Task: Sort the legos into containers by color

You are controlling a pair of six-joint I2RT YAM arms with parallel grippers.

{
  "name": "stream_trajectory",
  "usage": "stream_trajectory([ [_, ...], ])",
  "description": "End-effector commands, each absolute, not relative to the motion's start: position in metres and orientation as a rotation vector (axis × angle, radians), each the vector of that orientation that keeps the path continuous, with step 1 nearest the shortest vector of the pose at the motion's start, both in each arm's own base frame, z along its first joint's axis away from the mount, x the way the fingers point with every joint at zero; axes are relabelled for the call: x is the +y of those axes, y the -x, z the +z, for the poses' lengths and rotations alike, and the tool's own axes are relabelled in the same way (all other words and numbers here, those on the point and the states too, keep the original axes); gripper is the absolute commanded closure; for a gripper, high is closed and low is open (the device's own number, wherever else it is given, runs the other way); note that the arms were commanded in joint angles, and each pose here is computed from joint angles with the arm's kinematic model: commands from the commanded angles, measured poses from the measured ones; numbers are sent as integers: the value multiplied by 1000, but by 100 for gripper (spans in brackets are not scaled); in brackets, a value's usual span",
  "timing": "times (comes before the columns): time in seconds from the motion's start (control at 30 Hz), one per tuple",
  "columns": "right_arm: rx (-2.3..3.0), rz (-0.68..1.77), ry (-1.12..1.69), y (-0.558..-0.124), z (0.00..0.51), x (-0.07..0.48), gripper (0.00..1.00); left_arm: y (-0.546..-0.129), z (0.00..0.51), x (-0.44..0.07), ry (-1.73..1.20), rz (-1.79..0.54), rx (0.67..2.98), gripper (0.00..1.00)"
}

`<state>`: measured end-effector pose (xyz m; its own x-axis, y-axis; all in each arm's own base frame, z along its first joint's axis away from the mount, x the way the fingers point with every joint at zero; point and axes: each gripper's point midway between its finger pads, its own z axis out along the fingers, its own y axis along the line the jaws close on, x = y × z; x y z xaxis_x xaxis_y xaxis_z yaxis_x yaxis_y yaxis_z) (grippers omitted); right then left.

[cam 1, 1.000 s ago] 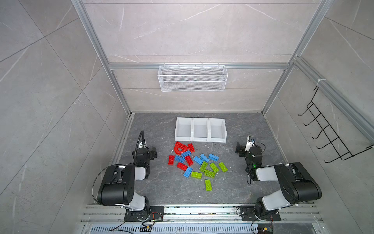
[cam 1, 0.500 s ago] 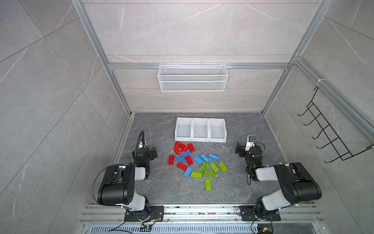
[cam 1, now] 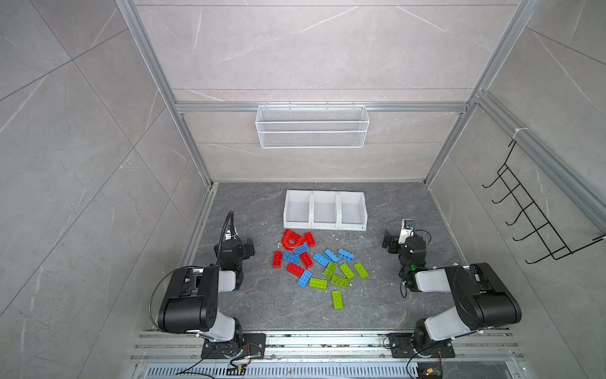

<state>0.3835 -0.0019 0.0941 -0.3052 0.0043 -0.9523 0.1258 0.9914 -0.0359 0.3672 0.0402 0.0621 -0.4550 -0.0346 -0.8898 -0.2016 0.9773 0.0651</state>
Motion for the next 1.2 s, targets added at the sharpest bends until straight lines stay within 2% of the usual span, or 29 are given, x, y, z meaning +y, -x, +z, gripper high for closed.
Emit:
stream_trajectory([
  [0.0,1872,-100,-102,-388,98,0,0,-381,87,39,173,166,1948,0],
  [0.2,1871,-105,-86,-387,116,1,1,-383,95,38,160,168,1931,0],
  [0.3,1911,-87,-28,-388,139,13,8,-382,111,25,99,143,2005,0],
  [0.37,1959,33,-27,-384,157,32,10,-380,129,15,114,127,2037,0],
  [0.47,2086,228,75,-375,170,76,12,-374,161,-29,56,-40,2001,0],
  [0.63,2400,326,496,-329,133,151,15,-338,177,-110,-86,-273,1982,0],
  [0.73,2481,305,678,-311,109,175,18,-317,166,-131,-178,-268,1989,0],
  [0.93,2571,218,859,-297,72,191,22,-307,159,-103,-69,-162,1943,0],
  [1.17,2621,157,914,-308,52,200,29,-299,169,-94,-40,-154,1907,0],
])
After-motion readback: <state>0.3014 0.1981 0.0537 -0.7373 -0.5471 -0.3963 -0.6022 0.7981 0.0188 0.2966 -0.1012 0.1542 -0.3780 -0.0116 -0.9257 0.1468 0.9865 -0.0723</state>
